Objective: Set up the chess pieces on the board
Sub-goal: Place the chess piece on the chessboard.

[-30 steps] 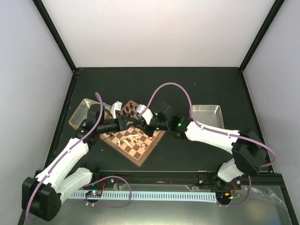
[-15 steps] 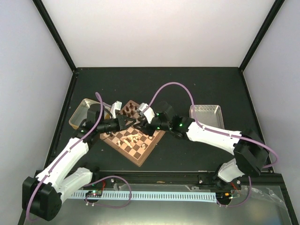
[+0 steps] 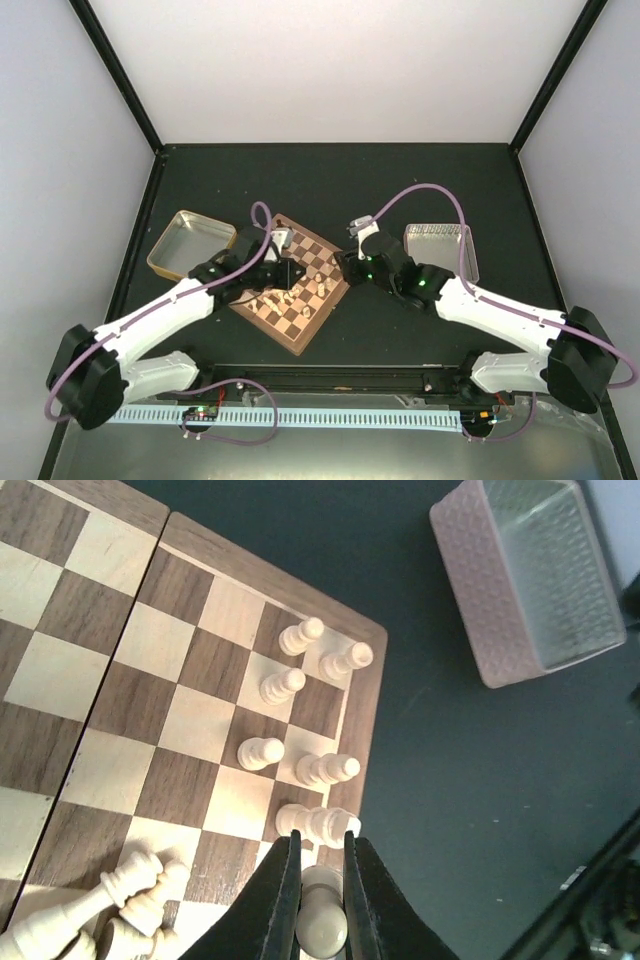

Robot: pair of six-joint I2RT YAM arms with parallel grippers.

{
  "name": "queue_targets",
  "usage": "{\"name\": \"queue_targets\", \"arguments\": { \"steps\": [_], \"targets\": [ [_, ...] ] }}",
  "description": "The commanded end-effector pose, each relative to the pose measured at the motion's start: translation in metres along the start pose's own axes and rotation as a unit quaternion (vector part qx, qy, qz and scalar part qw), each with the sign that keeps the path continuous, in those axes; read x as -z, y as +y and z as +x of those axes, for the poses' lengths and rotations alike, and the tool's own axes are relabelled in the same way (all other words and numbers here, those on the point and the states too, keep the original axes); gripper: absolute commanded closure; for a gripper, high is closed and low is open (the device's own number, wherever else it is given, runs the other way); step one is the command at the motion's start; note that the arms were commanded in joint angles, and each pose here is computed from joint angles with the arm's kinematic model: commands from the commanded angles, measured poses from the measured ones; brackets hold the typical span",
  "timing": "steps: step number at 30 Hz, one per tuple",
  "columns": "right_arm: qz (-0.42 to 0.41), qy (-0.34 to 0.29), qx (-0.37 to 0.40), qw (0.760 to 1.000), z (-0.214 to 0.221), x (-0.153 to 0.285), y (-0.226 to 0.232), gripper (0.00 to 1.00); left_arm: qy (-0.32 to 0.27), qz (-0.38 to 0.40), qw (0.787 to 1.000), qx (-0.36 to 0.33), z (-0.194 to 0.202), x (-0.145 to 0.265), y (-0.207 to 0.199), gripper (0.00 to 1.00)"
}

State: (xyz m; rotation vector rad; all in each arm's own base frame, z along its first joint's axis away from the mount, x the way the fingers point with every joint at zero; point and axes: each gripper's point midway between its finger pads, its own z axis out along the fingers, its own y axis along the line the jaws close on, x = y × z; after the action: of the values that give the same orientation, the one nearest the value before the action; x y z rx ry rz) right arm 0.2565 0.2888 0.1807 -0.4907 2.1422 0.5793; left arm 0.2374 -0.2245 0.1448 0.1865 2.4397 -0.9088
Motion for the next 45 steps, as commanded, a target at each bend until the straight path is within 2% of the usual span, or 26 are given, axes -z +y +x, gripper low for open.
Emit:
{"name": "queue_targets", "arguments": {
  "steps": [1, 7, 20, 34, 45],
  "targets": [
    [0.111, -0.027, -0.079, 0.990, -0.001, 0.015, -0.047, 0.47, -0.015, -0.071, 0.996, -0.054, -0.013, -0.014, 0.004, 0.98],
    [0.129, -0.038, -0.124, 0.983, 0.006, 0.022, -0.062, 0.46, 0.009, -0.093, 0.992, -0.080, -0.002, -0.036, 0.007, 0.97],
    [0.123, -0.035, -0.131, 0.983, 0.011, 0.023, -0.063, 0.46, 0.053, -0.100, 0.990, -0.084, 0.021, -0.076, 0.020, 0.95],
    [0.115, -0.027, -0.129, 0.985, 0.014, 0.019, -0.060, 0.46, 0.055, -0.112, 0.989, -0.082, 0.028, -0.086, 0.032, 0.91],
    [0.111, -0.022, -0.128, 0.985, 0.013, 0.017, -0.058, 0.46, 0.057, -0.120, 0.987, -0.088, 0.030, -0.084, 0.035, 0.76]
  ]
}}
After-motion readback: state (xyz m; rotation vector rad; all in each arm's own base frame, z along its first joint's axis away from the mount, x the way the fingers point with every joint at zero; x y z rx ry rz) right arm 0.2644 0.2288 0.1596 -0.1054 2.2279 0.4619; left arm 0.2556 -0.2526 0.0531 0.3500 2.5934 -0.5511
